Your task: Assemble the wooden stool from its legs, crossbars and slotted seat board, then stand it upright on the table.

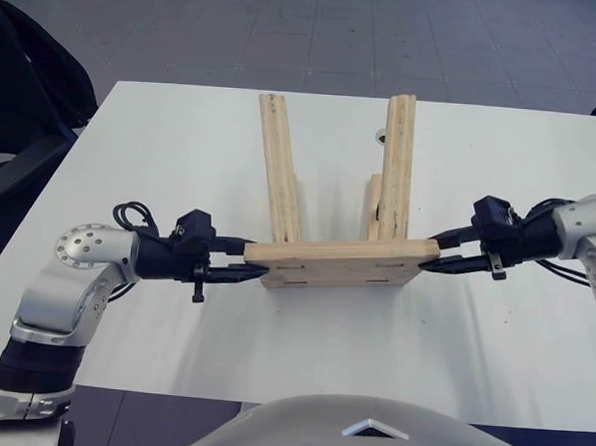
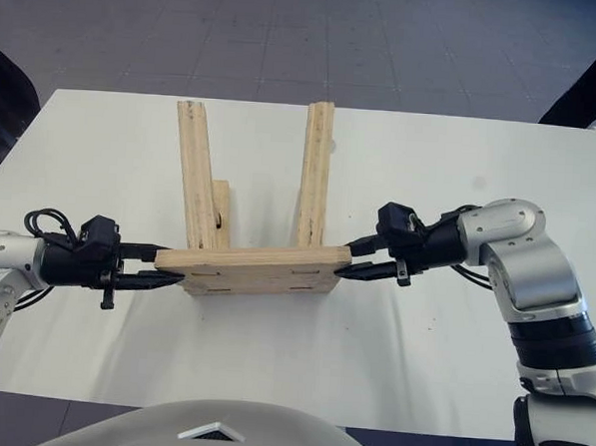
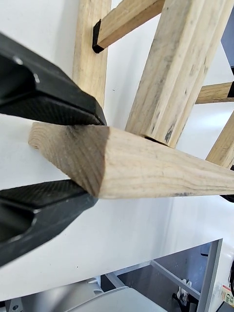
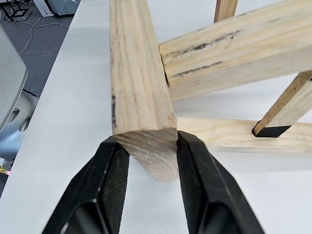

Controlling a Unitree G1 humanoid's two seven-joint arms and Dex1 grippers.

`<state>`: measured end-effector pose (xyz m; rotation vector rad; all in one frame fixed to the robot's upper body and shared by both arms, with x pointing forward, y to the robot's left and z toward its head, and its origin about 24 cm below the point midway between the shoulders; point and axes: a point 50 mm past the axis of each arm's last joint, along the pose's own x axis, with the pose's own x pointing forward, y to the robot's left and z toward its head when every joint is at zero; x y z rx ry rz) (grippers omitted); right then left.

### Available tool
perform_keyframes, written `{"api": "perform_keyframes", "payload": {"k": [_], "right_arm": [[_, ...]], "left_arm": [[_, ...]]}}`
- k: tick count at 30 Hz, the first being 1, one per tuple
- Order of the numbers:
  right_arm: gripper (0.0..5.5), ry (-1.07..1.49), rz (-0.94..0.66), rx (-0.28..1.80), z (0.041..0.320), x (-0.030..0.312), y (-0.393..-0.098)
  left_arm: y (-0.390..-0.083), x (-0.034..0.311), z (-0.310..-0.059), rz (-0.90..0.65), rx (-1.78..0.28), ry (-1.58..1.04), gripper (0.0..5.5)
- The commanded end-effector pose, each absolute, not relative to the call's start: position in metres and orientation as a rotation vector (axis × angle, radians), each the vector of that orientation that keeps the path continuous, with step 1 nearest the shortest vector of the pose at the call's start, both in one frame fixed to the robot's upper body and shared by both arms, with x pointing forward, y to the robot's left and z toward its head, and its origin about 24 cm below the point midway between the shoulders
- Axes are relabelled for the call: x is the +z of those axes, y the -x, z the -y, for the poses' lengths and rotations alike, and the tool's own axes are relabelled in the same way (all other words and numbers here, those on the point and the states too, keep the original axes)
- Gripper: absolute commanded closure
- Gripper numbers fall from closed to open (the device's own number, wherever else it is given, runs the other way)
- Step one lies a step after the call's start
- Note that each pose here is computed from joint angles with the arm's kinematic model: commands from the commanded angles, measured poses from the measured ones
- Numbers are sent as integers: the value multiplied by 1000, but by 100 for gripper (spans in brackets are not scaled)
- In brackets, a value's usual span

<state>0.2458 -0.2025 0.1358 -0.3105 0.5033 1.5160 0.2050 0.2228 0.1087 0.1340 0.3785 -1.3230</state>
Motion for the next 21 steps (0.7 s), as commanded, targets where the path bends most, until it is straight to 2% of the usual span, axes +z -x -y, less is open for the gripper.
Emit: {"api": "perform_keyframes", "payload": {"k": [1,7,10,12,15,20,21], "right_arm": [[411,68,-464,1647,193,167,-238],[416,-239,-510,1830,197,227,-211],[418,-352,-478,1851,196,250,-212],[419,-432,-501,1822,196,252,-216],[419,-599,-532,1587,193,237,-251],[421,-697,-701,1073,176,188,-302],[421,-733,-673,987,171,186,-313]], "left_arm": [[-216,140,-229,-310,-1287,-9,399],[-199,197,-234,-278,-1363,261,399],[-203,226,-240,-200,-1331,372,402],[-206,235,-244,-208,-1303,482,403],[-223,226,-240,-257,-1190,716,408],[-263,171,-229,-456,-781,982,413],[-272,163,-229,-474,-691,1020,413]]}}
